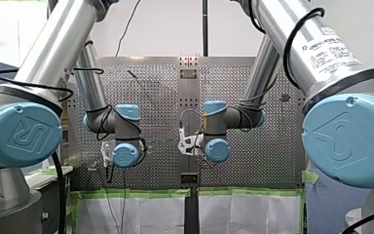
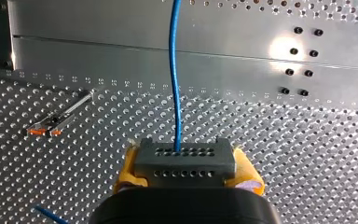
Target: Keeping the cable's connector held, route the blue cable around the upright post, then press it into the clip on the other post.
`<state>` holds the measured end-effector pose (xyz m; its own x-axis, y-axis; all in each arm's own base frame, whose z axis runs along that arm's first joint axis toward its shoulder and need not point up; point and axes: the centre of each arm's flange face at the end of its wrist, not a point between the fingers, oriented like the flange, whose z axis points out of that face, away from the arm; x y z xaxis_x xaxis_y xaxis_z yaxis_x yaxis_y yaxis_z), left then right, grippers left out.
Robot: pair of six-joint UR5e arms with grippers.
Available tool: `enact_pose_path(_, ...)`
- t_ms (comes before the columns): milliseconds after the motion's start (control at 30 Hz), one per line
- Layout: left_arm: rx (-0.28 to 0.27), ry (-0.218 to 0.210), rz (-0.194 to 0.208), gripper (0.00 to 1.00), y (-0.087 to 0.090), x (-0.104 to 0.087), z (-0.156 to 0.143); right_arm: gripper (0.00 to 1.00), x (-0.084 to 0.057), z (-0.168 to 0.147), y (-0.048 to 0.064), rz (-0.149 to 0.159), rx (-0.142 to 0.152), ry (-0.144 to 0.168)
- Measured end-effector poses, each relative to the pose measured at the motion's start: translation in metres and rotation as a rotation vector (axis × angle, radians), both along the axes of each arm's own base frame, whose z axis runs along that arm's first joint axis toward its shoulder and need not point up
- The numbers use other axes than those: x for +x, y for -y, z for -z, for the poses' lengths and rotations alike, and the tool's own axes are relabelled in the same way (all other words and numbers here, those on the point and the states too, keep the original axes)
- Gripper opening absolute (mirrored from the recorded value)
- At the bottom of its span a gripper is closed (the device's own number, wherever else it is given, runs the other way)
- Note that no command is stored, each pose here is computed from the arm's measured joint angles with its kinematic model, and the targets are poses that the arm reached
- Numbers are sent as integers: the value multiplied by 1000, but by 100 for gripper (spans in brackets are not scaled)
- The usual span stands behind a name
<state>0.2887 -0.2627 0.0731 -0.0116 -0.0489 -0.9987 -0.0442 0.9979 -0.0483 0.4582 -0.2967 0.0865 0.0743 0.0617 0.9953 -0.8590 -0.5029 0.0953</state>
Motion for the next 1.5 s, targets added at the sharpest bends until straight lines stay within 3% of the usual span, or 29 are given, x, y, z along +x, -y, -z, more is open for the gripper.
enact_pose_path(333, 52, -90, -6, 0, -8, -8, 38, 0, -11, 55, -9, 18, 103, -113)
enact_pose_path(500, 59, -102, -6, 0, -9, -10, 44, 0, -16, 82, -14, 18, 141, -153)
enact_pose_path(1500, 60, -104, -6, 0, -9, -10, 44, 0, -18, 90, -16, 18, 151, -164)
